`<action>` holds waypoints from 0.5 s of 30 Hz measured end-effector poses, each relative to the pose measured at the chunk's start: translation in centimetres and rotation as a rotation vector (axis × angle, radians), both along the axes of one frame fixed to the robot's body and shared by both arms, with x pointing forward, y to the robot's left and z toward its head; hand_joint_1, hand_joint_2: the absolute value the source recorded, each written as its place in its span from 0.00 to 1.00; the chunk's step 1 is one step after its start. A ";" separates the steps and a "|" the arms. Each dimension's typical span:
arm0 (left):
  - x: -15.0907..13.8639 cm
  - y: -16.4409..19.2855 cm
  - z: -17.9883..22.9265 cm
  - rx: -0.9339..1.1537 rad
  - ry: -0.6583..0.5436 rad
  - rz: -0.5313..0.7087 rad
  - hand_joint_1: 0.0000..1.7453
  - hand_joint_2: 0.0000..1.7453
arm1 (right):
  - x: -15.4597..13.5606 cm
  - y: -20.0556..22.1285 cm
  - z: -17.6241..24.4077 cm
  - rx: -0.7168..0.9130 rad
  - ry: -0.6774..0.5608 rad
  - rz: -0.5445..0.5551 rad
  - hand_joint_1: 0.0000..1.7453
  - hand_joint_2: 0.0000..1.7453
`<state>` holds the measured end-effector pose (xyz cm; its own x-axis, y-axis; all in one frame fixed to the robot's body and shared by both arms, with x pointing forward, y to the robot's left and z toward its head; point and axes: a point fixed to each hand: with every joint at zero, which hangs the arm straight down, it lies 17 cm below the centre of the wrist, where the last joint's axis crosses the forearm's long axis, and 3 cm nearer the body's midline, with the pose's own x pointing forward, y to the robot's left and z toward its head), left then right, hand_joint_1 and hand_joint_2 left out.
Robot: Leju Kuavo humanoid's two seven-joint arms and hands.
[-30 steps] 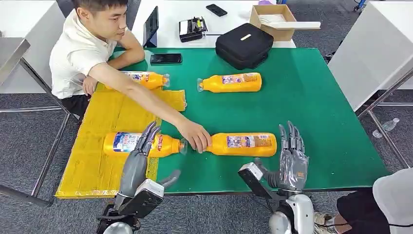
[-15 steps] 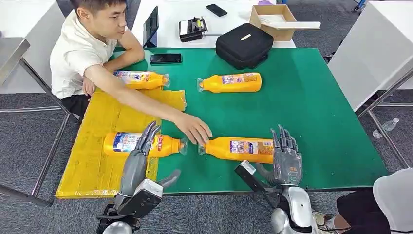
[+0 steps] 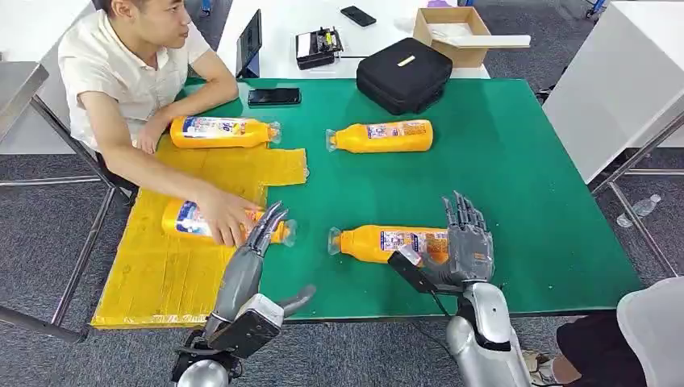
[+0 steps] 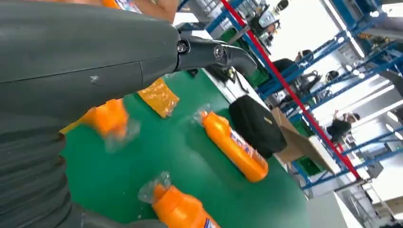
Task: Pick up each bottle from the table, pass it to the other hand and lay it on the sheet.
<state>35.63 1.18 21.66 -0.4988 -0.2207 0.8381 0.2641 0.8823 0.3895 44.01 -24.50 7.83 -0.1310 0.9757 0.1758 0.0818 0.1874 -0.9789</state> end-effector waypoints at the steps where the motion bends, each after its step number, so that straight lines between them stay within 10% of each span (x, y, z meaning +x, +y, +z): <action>1: 0.0 -0.3 -0.2 0.001 0.004 -0.008 0.00 1.00 | 0.2 -0.1 0.0 -0.002 -0.001 0.000 0.00 1.00; 15: 0.0 -1.8 -0.7 0.019 0.009 -0.043 0.00 1.00 | 2.0 -0.8 -1.6 0.020 0.046 0.009 0.00 1.00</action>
<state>35.67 -0.65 20.95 -0.5008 -0.2148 0.8385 0.3053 0.8627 0.4033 46.03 -25.31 6.18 -0.1314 0.9706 0.2016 0.0345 0.2077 -0.9776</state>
